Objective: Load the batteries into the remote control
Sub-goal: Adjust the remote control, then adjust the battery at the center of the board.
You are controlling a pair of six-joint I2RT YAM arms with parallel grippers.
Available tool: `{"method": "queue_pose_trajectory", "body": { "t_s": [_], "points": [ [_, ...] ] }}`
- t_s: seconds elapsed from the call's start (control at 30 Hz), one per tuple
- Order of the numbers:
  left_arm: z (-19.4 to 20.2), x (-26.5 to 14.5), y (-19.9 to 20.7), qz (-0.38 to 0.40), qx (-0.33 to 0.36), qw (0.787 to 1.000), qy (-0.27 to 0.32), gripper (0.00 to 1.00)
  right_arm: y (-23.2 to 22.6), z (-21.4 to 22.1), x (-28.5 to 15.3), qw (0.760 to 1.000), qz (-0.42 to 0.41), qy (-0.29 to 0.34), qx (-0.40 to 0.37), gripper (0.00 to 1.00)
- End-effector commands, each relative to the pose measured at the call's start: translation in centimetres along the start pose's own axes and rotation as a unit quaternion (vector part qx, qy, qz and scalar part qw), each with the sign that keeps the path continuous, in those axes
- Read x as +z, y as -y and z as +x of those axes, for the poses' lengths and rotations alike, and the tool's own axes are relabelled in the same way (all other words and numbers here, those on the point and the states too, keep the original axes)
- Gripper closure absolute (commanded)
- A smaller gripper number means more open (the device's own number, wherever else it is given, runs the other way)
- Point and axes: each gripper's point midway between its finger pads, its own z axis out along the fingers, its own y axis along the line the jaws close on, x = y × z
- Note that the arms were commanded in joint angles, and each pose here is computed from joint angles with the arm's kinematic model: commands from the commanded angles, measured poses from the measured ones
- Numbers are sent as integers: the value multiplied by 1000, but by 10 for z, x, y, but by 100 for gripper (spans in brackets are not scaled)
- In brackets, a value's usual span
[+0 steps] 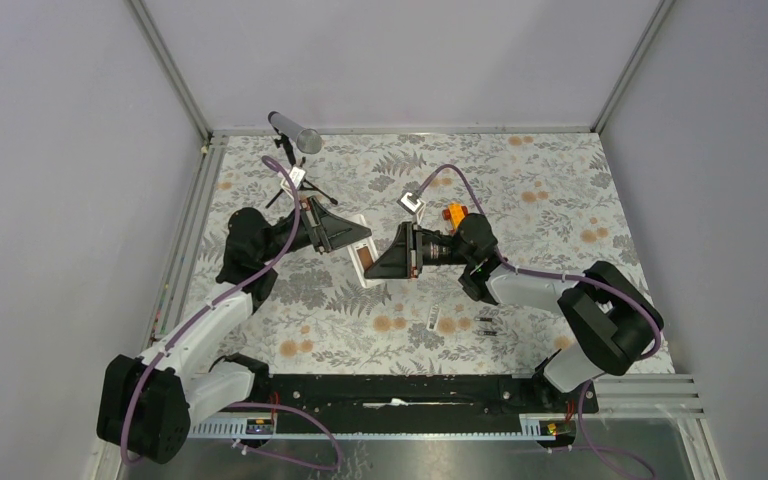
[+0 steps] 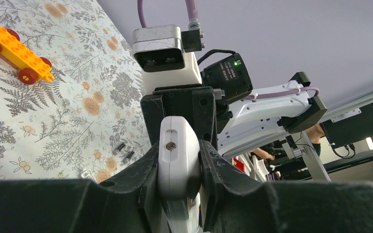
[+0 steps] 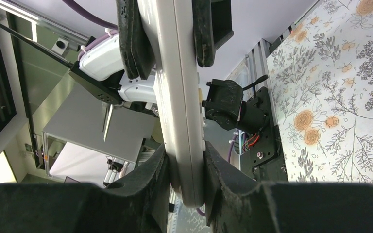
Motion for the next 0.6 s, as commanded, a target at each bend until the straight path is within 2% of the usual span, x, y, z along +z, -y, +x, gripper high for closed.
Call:
{"method": "queue_pose_trajectory", "body": {
  "t_s": [0.0, 0.03, 0.1, 0.13, 0.17, 0.27, 0.33, 0.37, 0.4, 0.47, 0.5, 0.57],
  "points": [
    [-13, 2, 24, 33, 55, 998, 16, 93, -2, -9, 3, 1000, -3, 11, -6, 80],
    [-14, 2, 24, 30, 55, 998, 19, 100, -2, -8, 1, 1000, -3, 11, -7, 67],
    [-15, 3, 18, 15, 55, 998, 21, 100, -4, -9, -3, 1000, -5, 21, -23, 34],
    [-15, 3, 12, 0, 55, 998, 20, 100, -4, -10, -8, 999, 1, 30, -32, 23],
    [-17, 3, 4, -24, 55, 998, 24, 100, -4, -15, -12, 998, 10, 38, -42, 16],
    [-19, -5, -27, -114, 61, 991, 24, 100, 17, -35, -32, 991, 103, 66, -44, 13],
    [-21, -14, -46, -176, 70, 981, 28, 100, 35, -51, -54, 974, 198, 102, -51, 13],
    [-23, -19, -54, -203, 73, 976, 32, 100, 50, -48, -72, 956, 270, 109, -37, 13],
    [-23, -24, -62, -227, 72, 971, 33, 100, 57, -58, -84, 939, 315, 126, -57, 14],
    [-24, -30, -69, -250, 74, 965, 36, 100, 86, -40, -124, 889, 443, 109, -30, 18],
    [-24, -31, -70, -251, 74, 965, 34, 100, 98, -32, -143, 861, 498, 98, -19, 22],
    [-22, -30, -70, -243, 74, 967, 30, 100, 118, -12, -177, 810, 583, 60, -6, 37]
  ]
}}
